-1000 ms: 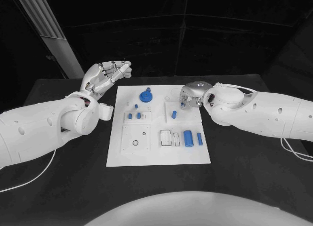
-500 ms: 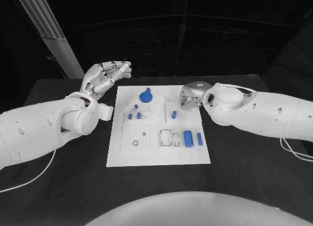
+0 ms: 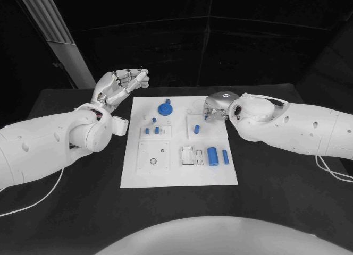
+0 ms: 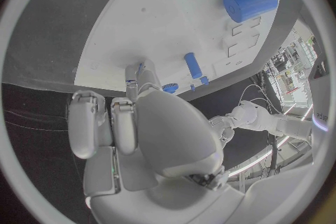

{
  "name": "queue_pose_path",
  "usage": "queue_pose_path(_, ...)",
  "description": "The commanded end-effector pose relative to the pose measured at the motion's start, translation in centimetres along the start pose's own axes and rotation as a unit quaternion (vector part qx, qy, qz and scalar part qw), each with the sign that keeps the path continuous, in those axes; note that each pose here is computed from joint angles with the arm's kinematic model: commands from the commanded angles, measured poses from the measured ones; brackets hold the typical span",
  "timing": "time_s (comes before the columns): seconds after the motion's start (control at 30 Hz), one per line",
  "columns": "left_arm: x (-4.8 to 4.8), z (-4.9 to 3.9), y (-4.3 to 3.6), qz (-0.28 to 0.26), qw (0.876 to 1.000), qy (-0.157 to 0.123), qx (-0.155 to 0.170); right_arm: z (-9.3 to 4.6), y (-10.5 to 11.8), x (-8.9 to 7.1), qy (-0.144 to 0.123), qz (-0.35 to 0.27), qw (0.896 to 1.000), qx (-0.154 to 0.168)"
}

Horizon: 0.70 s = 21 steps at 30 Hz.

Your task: Assemble the parts on the task board

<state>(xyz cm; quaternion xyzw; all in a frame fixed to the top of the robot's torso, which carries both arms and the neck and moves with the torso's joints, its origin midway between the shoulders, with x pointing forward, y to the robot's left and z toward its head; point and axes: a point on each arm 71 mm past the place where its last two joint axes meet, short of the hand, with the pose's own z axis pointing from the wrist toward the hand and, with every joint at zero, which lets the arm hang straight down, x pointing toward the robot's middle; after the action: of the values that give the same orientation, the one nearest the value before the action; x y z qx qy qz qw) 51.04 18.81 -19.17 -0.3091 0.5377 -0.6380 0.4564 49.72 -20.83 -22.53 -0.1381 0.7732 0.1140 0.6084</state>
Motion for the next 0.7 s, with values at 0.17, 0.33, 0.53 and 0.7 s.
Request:
queue_pose_path(0.17, 0.04, -0.06, -1.30, -0.005, 0.996, 0.003, 0.086, -0.02, 0.00, 0.47, 0.014, -0.005, 1.000, 0.002)
queue_pose_path(0.33, 0.00, -0.08, -1.30, -0.004, 0.996, 0.002, 0.086, -0.06, 0.03, 0.43, 0.008, -0.007, 1.000, 0.002)
queue_pose_path(0.53, -0.05, -0.12, -1.31, -0.004, 0.996, 0.002, 0.086, -0.26, 0.11, 0.09, -0.015, -0.008, 1.000, -0.002)
queue_pose_path(0.7, -0.12, -0.15, -1.31, -0.004, 0.996, 0.002, 0.085, -0.49, 0.09, -0.24, -0.038, -0.007, 0.999, -0.006)
